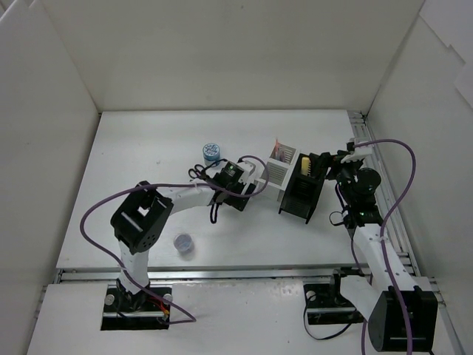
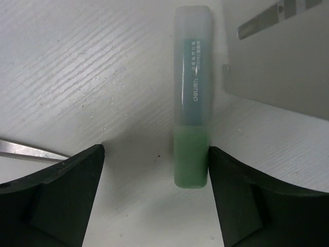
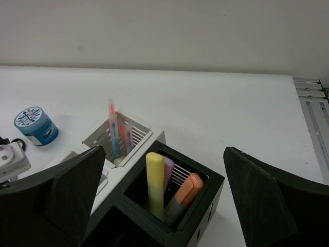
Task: Sort the stationery into containers
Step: Pick up the pen from the center of the board.
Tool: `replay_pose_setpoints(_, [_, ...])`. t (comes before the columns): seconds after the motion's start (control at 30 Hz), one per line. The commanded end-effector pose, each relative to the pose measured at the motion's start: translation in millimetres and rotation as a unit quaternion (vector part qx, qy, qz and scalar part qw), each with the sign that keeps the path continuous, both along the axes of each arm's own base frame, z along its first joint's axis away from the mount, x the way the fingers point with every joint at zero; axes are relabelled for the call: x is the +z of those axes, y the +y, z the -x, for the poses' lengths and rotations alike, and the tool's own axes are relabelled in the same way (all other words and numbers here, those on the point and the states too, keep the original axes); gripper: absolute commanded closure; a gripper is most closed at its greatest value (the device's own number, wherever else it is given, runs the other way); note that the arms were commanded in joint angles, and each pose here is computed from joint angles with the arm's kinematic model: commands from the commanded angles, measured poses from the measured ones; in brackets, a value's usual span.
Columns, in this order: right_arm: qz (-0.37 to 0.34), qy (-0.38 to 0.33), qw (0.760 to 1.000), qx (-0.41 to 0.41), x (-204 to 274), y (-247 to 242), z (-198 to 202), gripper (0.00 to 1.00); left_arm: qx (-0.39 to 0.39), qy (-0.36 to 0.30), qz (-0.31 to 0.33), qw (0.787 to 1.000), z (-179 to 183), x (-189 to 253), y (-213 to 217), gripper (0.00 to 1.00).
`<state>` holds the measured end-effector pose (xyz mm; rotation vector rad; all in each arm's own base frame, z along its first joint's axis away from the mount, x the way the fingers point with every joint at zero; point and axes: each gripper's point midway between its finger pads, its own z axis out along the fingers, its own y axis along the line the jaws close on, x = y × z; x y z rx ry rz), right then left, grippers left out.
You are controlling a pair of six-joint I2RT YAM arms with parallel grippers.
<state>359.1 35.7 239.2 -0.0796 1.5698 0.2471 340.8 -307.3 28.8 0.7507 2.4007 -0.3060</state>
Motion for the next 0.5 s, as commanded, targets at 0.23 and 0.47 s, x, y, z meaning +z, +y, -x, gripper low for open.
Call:
replay_pose_setpoints(0.23, [-0.001,-0.064,0.998,0.003,37.8,0.6,1.8,0.02,-0.002,-0.008,0.031,0.999,17.2,8.8,-4.3,0.65])
replay_pose_setpoints(0.47, [0.011,-0.031,0.997,0.07,44.9,25.1,-17.1,0.02,0.012,-0.019,0.039,0.999,21.3,17.9,3.7,1.0])
